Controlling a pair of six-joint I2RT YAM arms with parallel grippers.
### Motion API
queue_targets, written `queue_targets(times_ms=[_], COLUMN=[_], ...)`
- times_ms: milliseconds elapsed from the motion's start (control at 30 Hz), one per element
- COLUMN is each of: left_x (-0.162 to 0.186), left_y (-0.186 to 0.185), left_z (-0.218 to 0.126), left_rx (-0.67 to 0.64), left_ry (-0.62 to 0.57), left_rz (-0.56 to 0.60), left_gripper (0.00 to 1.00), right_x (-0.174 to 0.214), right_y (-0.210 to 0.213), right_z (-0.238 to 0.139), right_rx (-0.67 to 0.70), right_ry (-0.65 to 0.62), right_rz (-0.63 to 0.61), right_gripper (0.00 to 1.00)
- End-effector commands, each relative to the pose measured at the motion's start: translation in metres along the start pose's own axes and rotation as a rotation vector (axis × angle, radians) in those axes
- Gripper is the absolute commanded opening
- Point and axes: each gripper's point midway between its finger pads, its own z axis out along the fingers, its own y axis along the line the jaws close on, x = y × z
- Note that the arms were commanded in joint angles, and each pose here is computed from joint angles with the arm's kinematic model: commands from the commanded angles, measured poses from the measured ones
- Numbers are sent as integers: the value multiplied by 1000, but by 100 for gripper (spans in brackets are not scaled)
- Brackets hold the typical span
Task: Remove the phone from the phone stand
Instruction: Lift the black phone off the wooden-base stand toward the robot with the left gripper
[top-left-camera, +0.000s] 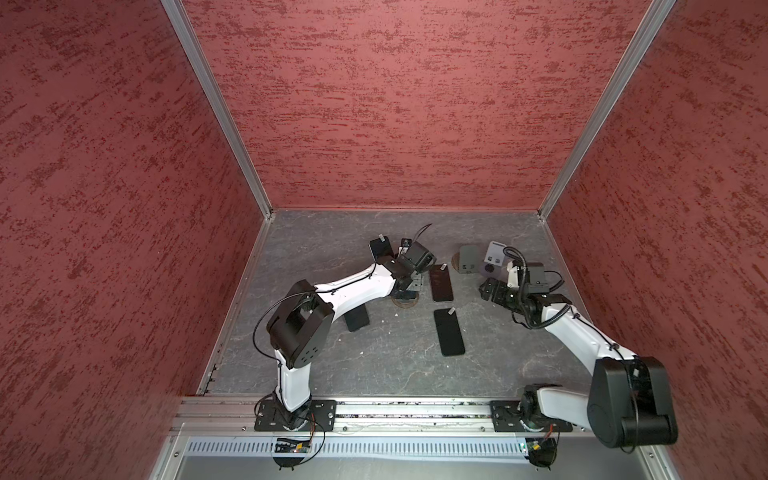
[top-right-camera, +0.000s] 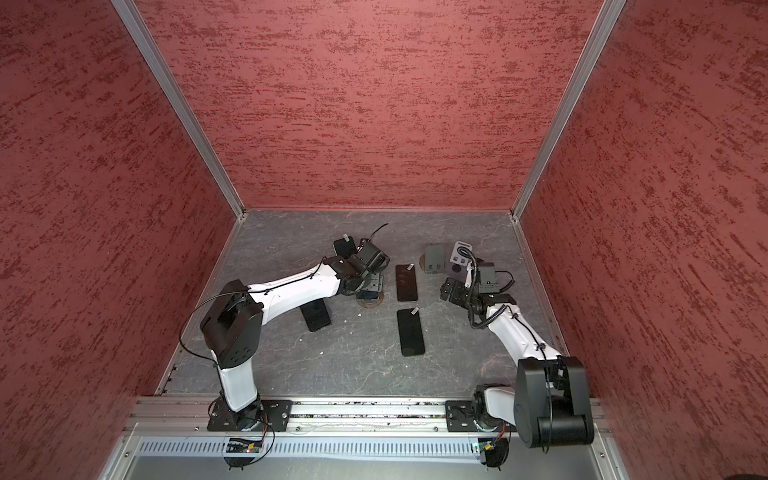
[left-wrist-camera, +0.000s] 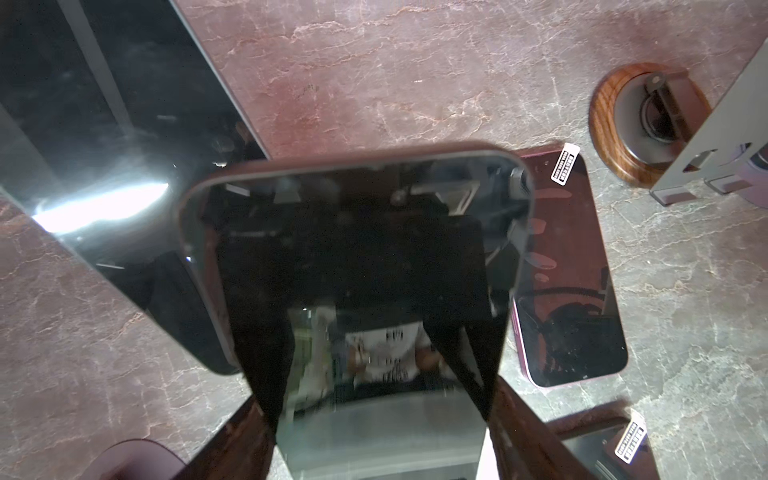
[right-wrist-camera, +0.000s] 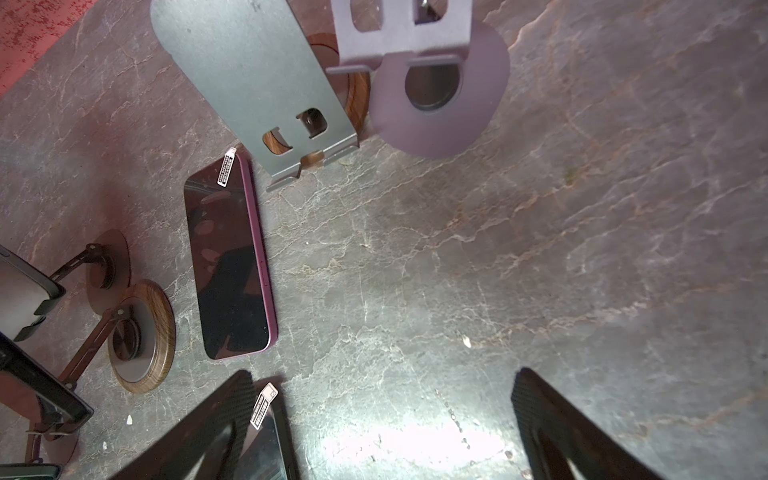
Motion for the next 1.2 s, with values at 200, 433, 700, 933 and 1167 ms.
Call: queue_targets(times_ms=[200, 433, 700, 933, 1167], left_x=[-27, -30, -15, -4, 20], left_y=[-9, -14, -24, -41, -51], left_z=[-31, -43, -57, -76, -83], left_rx=[65, 89, 91, 115, 121], left_ry=[-104, -113, -82, -87, -52], left_rz=[10, 15, 42, 69, 66], left_gripper=[60, 60, 61, 61, 61], right_x=[0, 1, 1, 2, 2], right_y=[2, 1, 3, 4, 6], right_z=[4, 7, 7, 6, 4], right_rx=[-10, -8, -15, -24, -36], right_ry=[6, 13, 14, 13, 5], right_rz=[-7, -6, -9, -10, -10], right_gripper=[99, 99, 99, 99, 99])
